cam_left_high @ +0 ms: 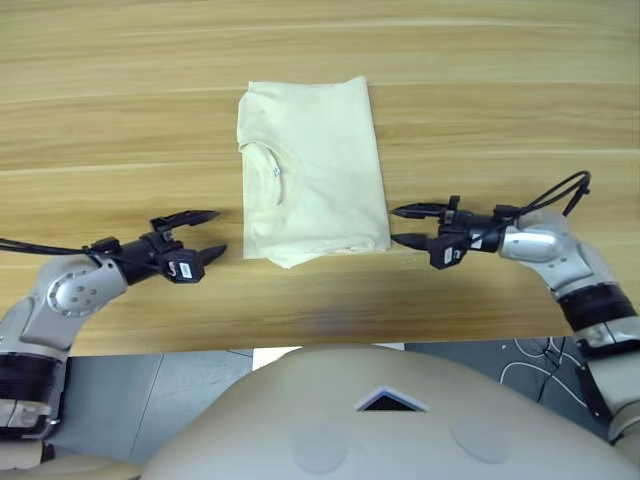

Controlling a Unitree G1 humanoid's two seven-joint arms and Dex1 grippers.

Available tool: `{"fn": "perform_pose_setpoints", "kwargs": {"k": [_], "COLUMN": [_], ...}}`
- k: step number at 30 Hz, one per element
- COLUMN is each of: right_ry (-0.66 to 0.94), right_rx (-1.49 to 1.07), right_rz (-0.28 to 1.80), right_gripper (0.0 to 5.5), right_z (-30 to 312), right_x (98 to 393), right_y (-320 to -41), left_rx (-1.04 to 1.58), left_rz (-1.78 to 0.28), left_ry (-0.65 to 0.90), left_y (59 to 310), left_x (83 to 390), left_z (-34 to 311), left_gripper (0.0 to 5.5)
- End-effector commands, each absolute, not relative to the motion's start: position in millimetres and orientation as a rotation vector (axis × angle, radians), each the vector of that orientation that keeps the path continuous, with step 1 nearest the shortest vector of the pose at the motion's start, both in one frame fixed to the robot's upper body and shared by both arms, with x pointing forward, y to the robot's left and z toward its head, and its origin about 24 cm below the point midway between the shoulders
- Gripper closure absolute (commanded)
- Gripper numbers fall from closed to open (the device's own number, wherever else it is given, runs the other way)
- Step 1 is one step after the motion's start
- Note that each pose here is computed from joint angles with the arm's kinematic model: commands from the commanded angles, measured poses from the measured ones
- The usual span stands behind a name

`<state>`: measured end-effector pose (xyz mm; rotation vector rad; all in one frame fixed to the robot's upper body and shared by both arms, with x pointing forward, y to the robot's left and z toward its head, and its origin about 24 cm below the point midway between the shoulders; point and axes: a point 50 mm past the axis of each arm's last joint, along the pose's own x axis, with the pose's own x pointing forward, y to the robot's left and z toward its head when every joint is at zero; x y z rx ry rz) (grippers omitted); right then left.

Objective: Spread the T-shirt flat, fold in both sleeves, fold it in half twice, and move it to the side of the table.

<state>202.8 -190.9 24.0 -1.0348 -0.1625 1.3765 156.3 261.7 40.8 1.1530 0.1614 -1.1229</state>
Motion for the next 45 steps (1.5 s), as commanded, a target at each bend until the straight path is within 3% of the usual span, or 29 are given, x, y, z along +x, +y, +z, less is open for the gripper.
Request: {"fn": "perform_pose_setpoints", "kwargs": {"k": [1, 6, 14, 22, 32, 39, 45], "right_ry": [-0.120, -0.145, -0.180, -0.185, -0.206, -0.206, -0.203], "right_rx": [-1.035, -1.014, -1.006, -1.002, -0.966, -0.900, -0.893], "right_rz": [1.431, 1.447, 1.453, 1.411, 1.426, 1.455, 1.355], "right_gripper": [3.01, 3.01, 3.01, 3.01, 3.01, 4.27, 5.30], "right_z": [20.1, 20.6, 22.5, 22.0, 16.0, 16.1, 17.3], "right_x": [191.0, 188.1, 190.1, 198.0, 197.8, 190.4, 203.3], "right_y": [-191.8, -182.6, -173.3, -173.2, -163.9, -161.9, -164.0], "left_rx": [1.123, 1.095, 1.096, 1.064, 1.024, 1.019, 0.990], "left_rz": [-1.306, -1.417, -1.432, -1.461, -1.487, -1.451, -1.469], "left_ry": [0.258, 0.252, 0.257, 0.230, 0.218, 0.235, 0.232], "left_y": [250.6, 239.1, 239.0, 233.3, 226.9, 232.5, 229.5], "left_x": [138.5, 141.9, 168.7, 164.5, 162.4, 172.7, 167.1], "left_z": [18.7, 9.5, 4.1, 2.4, -2.7, -8.2, -13.3], "left_gripper": [2.25, 2.25, 2.25, 2.25, 3.99, 5.20, 5.43]}}
